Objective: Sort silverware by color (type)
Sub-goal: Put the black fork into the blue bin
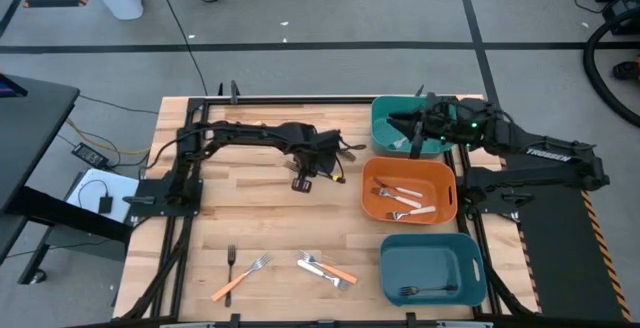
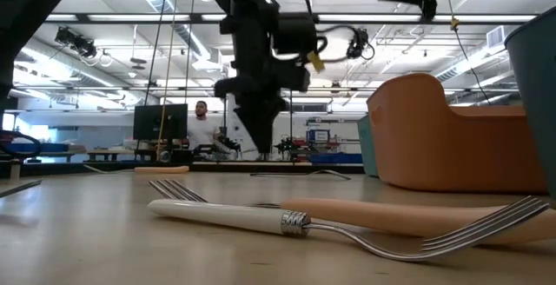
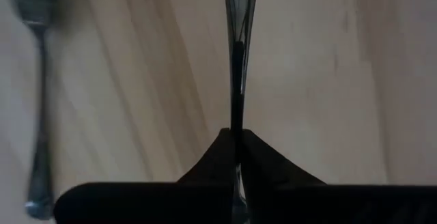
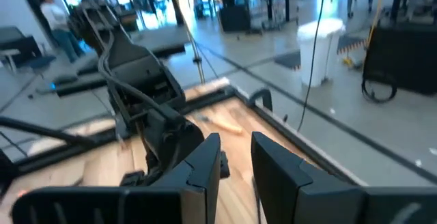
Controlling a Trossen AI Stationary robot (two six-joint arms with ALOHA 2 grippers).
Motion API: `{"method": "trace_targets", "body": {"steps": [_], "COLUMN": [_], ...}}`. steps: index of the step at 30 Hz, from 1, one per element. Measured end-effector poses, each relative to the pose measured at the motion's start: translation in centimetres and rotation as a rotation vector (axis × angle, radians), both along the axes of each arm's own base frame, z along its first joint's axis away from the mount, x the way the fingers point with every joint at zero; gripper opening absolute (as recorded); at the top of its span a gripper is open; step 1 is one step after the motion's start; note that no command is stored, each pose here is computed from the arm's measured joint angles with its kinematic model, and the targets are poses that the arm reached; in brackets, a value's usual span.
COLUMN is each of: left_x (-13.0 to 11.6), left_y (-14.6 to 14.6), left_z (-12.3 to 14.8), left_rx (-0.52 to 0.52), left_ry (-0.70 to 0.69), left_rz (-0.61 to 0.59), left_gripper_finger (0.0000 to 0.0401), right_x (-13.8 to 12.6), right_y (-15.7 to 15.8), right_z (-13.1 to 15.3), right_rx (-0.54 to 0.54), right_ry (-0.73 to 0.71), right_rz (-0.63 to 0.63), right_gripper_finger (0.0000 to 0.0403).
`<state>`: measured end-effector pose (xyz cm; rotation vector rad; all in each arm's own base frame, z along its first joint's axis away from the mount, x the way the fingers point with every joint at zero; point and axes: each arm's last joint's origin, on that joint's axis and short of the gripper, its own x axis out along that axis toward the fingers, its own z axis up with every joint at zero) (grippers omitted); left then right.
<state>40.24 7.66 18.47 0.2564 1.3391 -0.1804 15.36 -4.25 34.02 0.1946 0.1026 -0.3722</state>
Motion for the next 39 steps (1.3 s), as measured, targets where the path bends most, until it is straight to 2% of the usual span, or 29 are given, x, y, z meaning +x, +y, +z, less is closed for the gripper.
{"method": "trace_targets", "body": {"steps": [10, 13, 17, 21, 26, 29, 34, 39], "left_x": [-2.5, -3.2, -3.5, -2.7, -1.4, -0.9, -0.5, -0.4], "left_y": [2.2, 3.2, 4.3, 4.7, 3.5, 2.4, 1.0, 0.5], "left_z": [7.8, 10.4, 13.8, 16.2, 18.5, 19.3, 19.7, 19.7], "left_rx": [0.120, 0.129, 0.110, 0.051, -0.002, -0.021, -0.036, -0.042], "left_ry": [-0.233, -0.363, -0.619, -0.882, -1.148, -1.232, -1.277, -1.279], "left_rz": [0.192, 0.285, 0.431, 0.534, 0.514, 0.478, 0.430, 0.418], "left_gripper_finger": [0.0015, 0.0015, 0.0014, 0.0016, 0.0018, 0.0018, 0.0018, 0.0018], "right_x": [-1.7, -1.9, -1.7, -1.2, 0.1, 1.1, 2.7, 4.0], "right_y": [0.4, 0.5, 0.5, 0.3, 0.0, -0.3, -0.7, -1.0], "right_z": [1.7, 1.9, 1.7, 1.5, 0.9, 1.0, 1.3, 1.4], "right_rx": [-0.023, -0.024, -0.019, 0.020, 0.058, 0.035, -0.045, -0.074], "right_ry": [-0.090, -0.101, -0.091, -0.083, -0.059, -0.081, -0.127, -0.171], "right_rz": [0.004, 0.004, 0.003, 0.003, -0.001, 0.000, 0.004, 0.002], "right_gripper_finger": [0.0092, 0.0092, 0.0092, 0.0092, 0.0092, 0.0092, 0.0092, 0.0098]}}
